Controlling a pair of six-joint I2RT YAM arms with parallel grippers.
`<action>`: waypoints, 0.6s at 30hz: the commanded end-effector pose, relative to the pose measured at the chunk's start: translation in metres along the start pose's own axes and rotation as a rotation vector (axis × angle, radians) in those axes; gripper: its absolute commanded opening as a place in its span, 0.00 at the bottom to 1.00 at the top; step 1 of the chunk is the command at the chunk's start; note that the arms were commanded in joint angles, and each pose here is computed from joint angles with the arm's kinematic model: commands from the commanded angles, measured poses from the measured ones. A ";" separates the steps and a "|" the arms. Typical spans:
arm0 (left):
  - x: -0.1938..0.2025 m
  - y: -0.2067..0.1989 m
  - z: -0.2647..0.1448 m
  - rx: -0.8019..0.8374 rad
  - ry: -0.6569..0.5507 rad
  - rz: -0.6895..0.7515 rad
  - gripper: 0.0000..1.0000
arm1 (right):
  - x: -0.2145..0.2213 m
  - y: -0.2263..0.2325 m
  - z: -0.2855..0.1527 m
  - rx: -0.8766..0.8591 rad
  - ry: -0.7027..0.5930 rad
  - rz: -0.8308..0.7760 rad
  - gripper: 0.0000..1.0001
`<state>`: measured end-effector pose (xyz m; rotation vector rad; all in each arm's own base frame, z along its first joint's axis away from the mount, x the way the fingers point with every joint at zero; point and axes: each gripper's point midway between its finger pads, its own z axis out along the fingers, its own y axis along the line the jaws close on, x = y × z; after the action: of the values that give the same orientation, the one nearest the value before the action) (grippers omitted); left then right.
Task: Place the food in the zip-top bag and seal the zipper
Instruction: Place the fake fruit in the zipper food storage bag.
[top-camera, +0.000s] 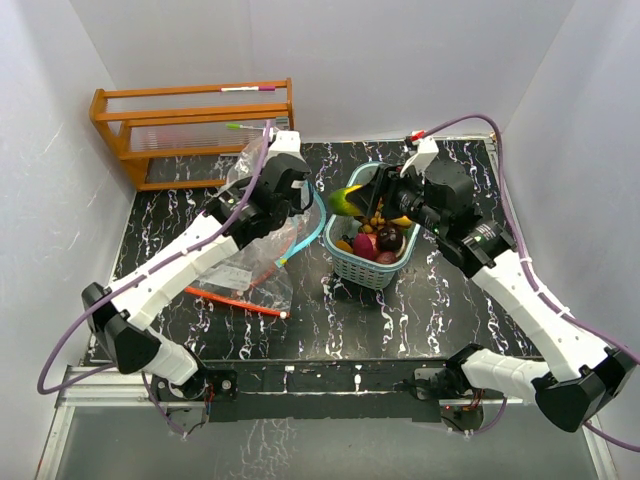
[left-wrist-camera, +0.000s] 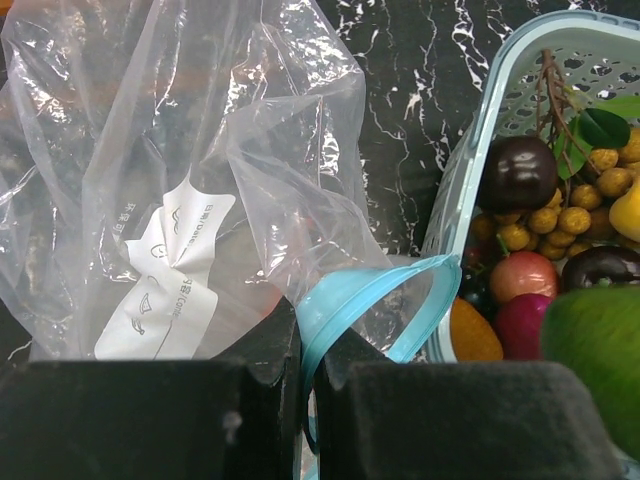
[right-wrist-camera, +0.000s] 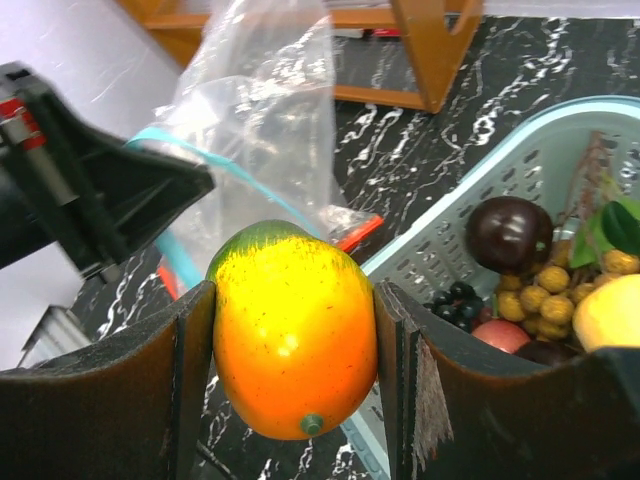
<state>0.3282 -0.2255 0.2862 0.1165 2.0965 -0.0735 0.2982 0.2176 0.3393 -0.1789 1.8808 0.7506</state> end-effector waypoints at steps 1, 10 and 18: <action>-0.030 -0.013 -0.007 0.060 -0.052 -0.056 0.00 | -0.015 0.034 -0.001 -0.181 -0.078 0.026 0.08; -0.043 -0.019 -0.020 0.113 -0.076 -0.106 0.00 | -0.003 0.039 0.024 -0.246 -0.070 0.100 0.08; -0.048 -0.035 -0.030 0.213 -0.071 -0.176 0.00 | -0.006 0.038 0.043 -0.214 -0.133 0.156 0.08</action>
<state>0.3309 -0.2553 0.3036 0.1059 2.0901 -0.2472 0.3080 0.2619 0.3152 -0.1525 1.8441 1.0106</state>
